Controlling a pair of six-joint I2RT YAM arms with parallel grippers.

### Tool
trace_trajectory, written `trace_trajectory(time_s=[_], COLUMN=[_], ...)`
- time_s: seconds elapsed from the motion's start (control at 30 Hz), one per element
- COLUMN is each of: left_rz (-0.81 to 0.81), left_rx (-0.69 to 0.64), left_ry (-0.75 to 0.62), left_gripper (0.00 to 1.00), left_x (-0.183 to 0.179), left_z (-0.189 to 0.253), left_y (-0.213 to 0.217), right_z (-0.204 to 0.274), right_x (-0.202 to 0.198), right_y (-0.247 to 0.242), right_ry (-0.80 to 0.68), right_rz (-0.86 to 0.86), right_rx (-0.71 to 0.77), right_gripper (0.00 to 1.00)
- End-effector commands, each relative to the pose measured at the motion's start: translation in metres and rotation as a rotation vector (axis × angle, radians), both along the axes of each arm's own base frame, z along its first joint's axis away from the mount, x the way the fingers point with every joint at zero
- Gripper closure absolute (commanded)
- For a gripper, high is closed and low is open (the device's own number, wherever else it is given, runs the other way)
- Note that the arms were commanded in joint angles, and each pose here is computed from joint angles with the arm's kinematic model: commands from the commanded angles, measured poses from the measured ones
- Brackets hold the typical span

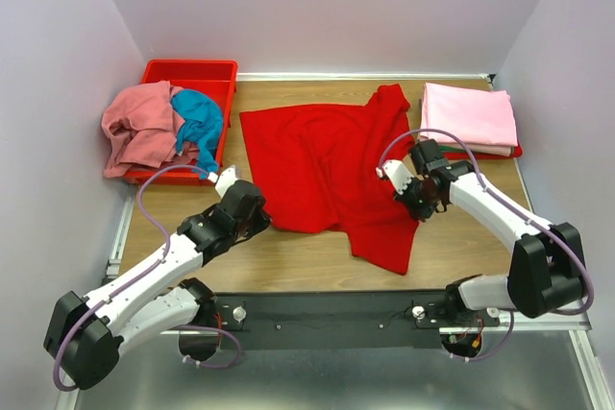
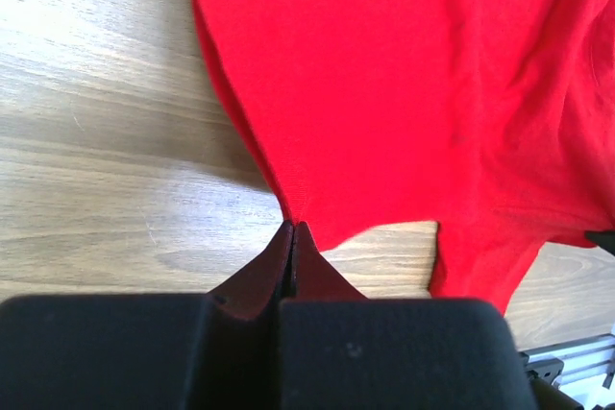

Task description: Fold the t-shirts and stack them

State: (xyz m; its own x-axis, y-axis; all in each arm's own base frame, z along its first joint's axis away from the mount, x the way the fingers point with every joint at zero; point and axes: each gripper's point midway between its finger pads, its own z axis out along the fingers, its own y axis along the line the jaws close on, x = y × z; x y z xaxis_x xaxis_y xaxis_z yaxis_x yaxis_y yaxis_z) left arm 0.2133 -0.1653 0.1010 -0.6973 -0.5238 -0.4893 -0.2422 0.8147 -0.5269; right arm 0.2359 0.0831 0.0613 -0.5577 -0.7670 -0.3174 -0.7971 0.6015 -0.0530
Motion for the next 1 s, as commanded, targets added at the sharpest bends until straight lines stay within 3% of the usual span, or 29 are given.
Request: trace_trajectory(time_s=[0.0,0.3,0.67,0.77,0.97], left_rz=[0.013,0.026,0.061,0.082,0.140], left_rx=[0.022,0.018,0.008,0.010,-0.001], left_ry=[-0.010,-0.033,-0.075,-0.081,-0.107], left_gripper=[1.00,1.00,1.00,1.00,1.00], left_x=[-0.002,-0.006,-0.012,-0.016,-0.022], left_z=[0.001,0.014,0.042,0.049,0.073], left_y=[0.008,0.015,0.028,0.035,0.051], right_z=[0.001,0.019,-0.004,-0.007,0.003], right_x=[-0.011,-0.008,-0.037,-0.039,-0.025], right_y=[-0.042,-0.083,-0.084,-0.080,-0.070], right_ry=[-0.006,-0.071,0.076,0.092,0.060], right_rz=[-0.008,-0.046,-0.020,-0.023,-0.045], right_rx=[-0.209,-0.319,-0.295,-0.274,-0.209], right_gripper=[0.99,0.99,0.98,0.93,0.50])
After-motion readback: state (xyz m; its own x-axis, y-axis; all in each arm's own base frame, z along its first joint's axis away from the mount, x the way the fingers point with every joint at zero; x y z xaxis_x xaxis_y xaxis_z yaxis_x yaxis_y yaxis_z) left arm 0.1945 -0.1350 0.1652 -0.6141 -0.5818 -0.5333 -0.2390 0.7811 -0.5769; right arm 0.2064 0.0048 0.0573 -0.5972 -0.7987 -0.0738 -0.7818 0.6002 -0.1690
